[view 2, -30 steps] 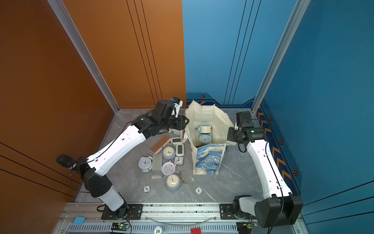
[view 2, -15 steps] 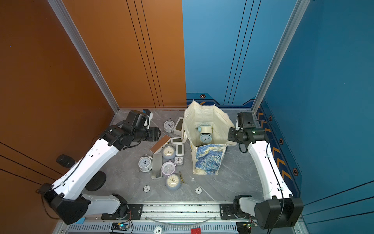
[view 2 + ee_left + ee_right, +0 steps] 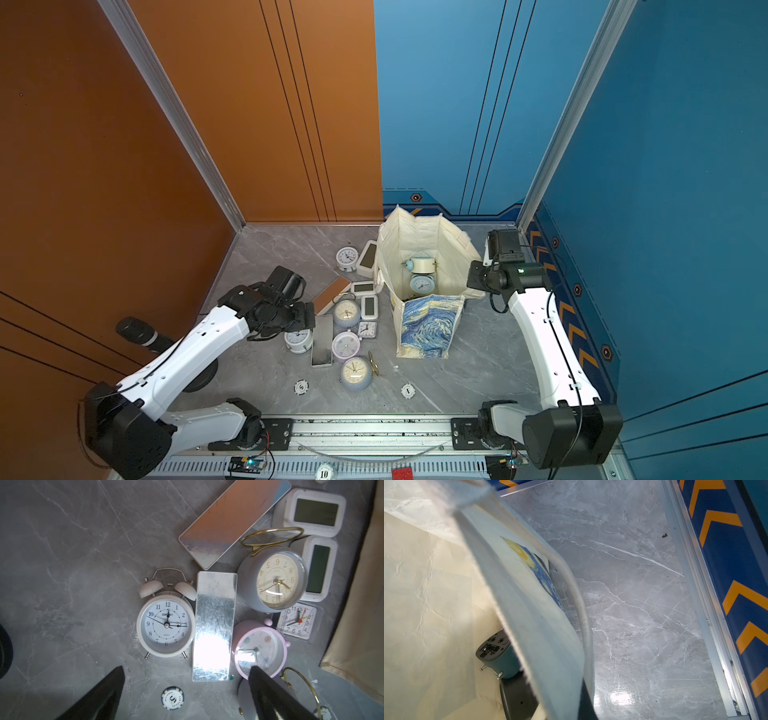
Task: Put the alarm clock into the canvas bag
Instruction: Grasp the arm.
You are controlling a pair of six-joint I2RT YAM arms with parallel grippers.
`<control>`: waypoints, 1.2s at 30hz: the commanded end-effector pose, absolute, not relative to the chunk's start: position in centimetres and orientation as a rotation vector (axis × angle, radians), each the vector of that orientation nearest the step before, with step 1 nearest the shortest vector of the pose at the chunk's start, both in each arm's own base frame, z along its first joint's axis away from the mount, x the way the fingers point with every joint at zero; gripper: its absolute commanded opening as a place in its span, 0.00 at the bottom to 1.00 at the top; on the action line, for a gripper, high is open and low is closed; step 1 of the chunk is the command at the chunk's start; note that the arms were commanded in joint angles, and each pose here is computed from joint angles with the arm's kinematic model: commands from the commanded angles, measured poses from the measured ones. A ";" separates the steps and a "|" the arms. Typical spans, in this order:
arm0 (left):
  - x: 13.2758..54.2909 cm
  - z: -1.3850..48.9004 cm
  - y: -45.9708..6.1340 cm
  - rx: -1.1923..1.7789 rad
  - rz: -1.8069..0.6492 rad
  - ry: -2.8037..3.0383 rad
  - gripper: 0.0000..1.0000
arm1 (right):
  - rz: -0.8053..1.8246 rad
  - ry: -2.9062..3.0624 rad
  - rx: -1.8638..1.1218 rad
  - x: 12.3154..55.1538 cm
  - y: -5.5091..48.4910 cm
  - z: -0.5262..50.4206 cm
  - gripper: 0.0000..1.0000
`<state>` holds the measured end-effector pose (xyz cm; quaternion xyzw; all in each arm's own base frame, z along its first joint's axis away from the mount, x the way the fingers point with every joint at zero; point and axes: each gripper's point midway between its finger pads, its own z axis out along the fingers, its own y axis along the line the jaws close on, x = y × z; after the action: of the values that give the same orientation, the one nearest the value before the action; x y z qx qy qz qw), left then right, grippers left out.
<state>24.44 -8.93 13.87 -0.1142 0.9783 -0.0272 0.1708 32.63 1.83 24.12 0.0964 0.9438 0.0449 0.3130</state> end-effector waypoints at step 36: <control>24.7 5.9 -6.7 -0.349 0.008 2.999 0.72 | 0.113 2.452 0.219 33.2 2.1 25.2 0.04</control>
<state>24.68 -7.04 5.74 -0.1197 0.9908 -0.0020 0.0623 32.96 1.99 24.01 0.0929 0.9451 0.0445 0.3101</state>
